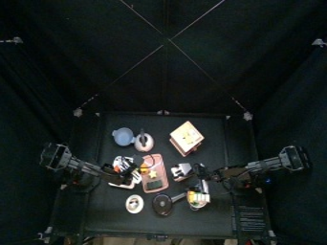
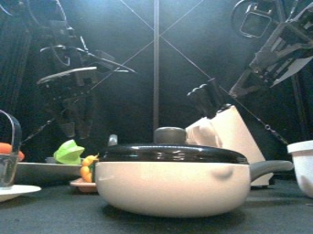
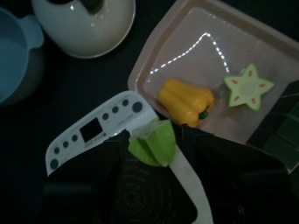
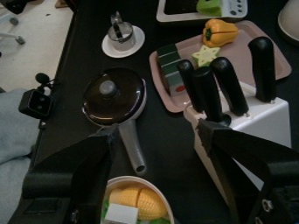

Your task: Grab starfruit top

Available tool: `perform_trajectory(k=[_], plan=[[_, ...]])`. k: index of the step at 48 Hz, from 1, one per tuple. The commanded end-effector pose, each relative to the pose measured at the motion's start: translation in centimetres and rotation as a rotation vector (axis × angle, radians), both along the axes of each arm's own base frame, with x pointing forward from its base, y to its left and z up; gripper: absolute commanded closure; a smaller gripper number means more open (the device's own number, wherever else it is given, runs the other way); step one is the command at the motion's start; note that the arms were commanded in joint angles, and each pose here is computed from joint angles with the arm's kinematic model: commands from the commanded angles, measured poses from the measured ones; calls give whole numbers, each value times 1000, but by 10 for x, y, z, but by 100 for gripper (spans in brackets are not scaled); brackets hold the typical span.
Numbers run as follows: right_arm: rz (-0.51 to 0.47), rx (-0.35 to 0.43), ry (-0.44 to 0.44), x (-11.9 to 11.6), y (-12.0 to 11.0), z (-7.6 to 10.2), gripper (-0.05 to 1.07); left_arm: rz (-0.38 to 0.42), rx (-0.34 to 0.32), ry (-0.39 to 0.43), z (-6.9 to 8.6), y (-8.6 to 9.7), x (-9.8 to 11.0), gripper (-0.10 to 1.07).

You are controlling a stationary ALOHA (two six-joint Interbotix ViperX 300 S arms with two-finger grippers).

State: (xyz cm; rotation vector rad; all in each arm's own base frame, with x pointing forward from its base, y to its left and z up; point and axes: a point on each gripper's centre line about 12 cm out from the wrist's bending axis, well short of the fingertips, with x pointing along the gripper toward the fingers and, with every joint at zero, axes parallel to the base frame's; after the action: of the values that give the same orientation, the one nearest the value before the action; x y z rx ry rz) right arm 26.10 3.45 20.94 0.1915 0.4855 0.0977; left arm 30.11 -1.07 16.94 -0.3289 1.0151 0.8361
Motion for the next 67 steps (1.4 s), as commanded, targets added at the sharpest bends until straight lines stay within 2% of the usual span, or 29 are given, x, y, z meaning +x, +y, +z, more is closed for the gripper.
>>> perform_trajectory(k=[1, 29, 67], plan=[[2, 6, -20, 2, 0, 5, 2, 15, -21, -14, 5, -3, 1, 10], [-1, 5, -15, 2, 0, 4, 2, 62, -60, 64, -19, -6, 2, 10], [2, 3, -6, 3, 0, 1, 2, 96, -44, 101, -30, 8, 3, 11]])
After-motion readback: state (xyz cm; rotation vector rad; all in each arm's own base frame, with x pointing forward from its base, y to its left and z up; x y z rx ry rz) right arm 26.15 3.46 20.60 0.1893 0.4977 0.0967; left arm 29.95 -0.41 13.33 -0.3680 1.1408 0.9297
